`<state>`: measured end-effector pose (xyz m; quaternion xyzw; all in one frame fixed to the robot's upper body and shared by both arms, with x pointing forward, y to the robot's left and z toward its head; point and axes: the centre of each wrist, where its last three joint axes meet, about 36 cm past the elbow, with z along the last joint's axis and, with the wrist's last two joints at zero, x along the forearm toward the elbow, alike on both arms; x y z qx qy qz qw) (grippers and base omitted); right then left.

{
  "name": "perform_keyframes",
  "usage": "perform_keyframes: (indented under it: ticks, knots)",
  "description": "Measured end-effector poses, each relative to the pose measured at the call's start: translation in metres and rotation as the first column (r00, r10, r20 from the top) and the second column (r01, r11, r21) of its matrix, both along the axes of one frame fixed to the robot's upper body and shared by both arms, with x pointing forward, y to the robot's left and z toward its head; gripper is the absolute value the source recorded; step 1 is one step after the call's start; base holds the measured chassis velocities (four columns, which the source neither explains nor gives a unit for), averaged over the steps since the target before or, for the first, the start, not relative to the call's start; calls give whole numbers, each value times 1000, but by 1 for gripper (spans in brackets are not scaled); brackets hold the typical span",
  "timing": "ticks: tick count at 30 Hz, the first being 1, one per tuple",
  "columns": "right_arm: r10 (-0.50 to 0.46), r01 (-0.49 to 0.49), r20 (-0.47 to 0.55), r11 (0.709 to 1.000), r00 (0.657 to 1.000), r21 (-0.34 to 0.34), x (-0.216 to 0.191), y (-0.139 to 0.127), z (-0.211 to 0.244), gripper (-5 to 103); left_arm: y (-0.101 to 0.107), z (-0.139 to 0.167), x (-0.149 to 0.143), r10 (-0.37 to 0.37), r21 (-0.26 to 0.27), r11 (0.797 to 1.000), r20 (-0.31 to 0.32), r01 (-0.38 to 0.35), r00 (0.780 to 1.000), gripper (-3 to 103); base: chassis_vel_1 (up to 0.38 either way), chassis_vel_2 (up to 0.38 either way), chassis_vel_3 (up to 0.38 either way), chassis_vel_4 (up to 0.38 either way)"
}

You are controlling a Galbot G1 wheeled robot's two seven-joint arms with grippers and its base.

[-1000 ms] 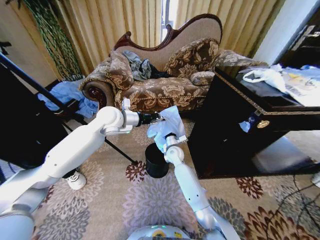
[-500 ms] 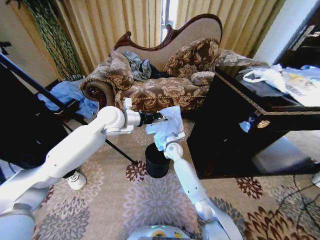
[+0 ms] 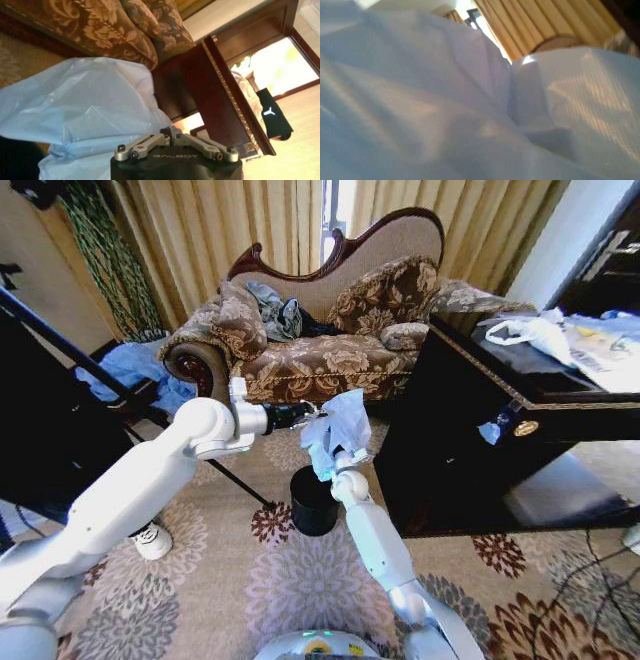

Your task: Place a garbage bag over the trash bin.

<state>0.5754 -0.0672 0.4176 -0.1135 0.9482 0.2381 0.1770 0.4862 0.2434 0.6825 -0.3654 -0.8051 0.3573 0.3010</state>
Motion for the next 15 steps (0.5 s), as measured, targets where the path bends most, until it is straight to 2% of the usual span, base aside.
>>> perform_keyframes:
  ticks: [2, 3, 7, 15]
  knots:
    - [-56, 57, 20, 995, 998, -85, 0, 0, 0, 0, 4, -5, -6, 5, -7, 1000, -6, -5, 1000, 0, 0, 0, 0, 0]
    - [-56, 57, 20, 995, 998, -85, 0, 0, 0, 0, 4, -5, -6, 5, -7, 1000, -6, -5, 1000, 0, 0, 0, 0, 0]
    - [-144, 150, 47, 967, 989, -204, 1, -3, -2, 0, 11, -8, -16, 7, -19, 1000, -7, -8, 1000, 0, 0, 0, 0, 0]
    - [-235, 248, 80, 925, 969, -287, -3, -5, 1, 0, 20, -19, -28, 23, -29, 999, -22, -24, 999, 0, 0, 0, 0, 0]
